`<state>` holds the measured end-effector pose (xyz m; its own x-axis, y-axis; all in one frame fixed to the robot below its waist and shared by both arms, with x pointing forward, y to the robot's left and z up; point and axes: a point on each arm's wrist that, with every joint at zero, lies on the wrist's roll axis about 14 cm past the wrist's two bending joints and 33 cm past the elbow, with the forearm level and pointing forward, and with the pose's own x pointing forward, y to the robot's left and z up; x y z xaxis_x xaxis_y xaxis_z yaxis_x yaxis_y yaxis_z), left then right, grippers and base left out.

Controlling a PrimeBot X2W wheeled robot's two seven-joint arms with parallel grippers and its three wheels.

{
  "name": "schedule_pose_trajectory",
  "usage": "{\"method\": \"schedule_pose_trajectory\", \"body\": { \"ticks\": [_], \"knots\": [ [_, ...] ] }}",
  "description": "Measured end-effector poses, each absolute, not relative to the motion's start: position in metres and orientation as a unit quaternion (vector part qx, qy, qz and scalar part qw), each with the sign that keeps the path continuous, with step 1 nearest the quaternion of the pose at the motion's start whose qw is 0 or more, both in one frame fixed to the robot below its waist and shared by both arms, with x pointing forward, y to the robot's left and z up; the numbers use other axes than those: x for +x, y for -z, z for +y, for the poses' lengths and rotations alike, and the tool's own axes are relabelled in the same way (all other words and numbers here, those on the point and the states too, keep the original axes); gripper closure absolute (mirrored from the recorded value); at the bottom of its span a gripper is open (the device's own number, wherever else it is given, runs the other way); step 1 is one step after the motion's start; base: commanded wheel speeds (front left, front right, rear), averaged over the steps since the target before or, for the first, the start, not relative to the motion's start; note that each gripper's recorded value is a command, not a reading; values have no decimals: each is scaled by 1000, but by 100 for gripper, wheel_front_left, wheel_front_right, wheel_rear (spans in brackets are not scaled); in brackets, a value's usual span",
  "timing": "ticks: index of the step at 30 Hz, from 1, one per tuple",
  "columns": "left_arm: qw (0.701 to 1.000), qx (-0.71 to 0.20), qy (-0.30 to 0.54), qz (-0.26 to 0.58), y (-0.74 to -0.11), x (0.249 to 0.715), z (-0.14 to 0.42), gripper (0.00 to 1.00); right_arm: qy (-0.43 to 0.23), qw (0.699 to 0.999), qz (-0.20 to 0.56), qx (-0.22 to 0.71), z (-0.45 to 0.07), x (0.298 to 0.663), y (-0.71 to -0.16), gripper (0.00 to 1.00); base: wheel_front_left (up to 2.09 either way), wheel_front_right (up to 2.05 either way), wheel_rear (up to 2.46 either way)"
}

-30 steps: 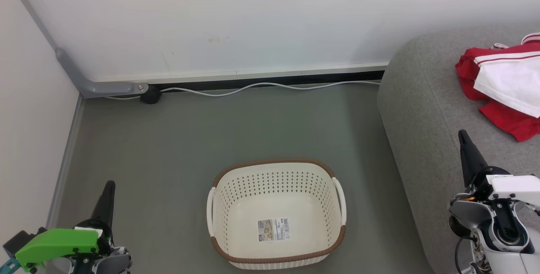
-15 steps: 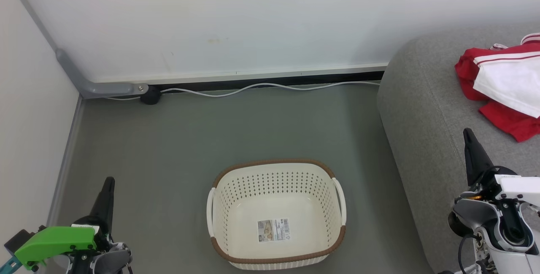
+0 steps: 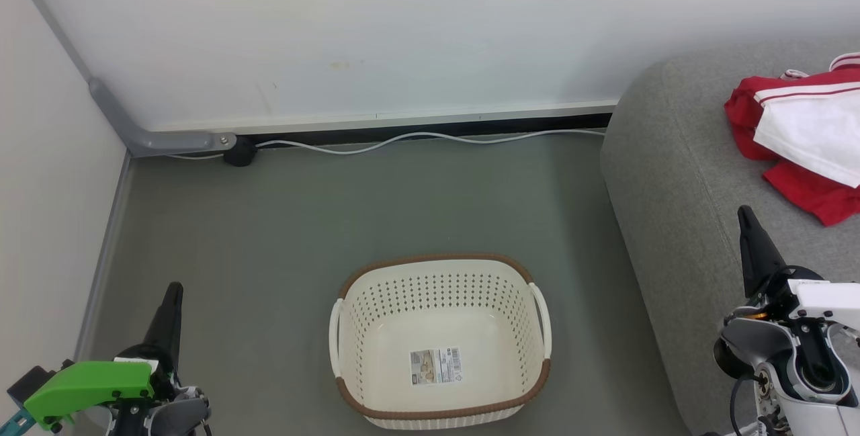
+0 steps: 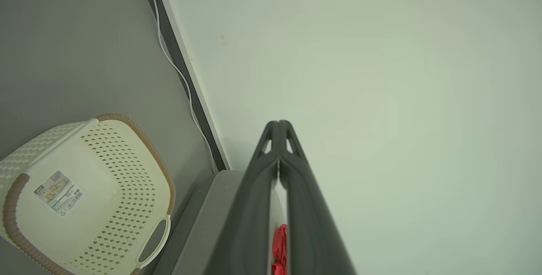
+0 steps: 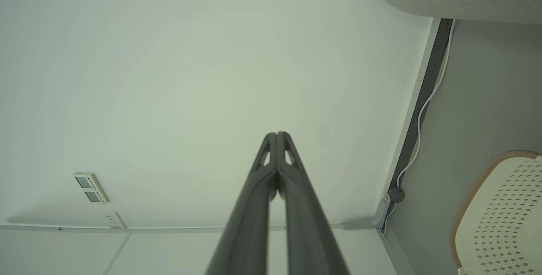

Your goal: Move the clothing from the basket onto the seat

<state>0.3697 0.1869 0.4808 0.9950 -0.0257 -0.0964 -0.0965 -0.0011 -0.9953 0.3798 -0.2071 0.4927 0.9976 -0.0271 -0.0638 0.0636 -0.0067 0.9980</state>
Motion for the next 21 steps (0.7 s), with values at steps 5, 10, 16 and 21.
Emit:
{"method": "schedule_pose_trajectory", "body": {
  "ticks": [5,10,16,21],
  "knots": [
    [705,-707,-26,44,-480,370,187,100,32,705,13,709,-207,380,-493,100,0,0,0],
    [705,-707,-26,44,-480,370,187,100,32,705,13,709,-207,380,-493,100,0,0,0],
    [705,-707,-27,44,-480,370,187,100,32,705,13,709,-207,380,-493,100,0,0,0],
    [705,-707,-27,44,-479,370,187,100,32,704,13,709,-207,380,-493,100,0,0,0]
  ]
}}
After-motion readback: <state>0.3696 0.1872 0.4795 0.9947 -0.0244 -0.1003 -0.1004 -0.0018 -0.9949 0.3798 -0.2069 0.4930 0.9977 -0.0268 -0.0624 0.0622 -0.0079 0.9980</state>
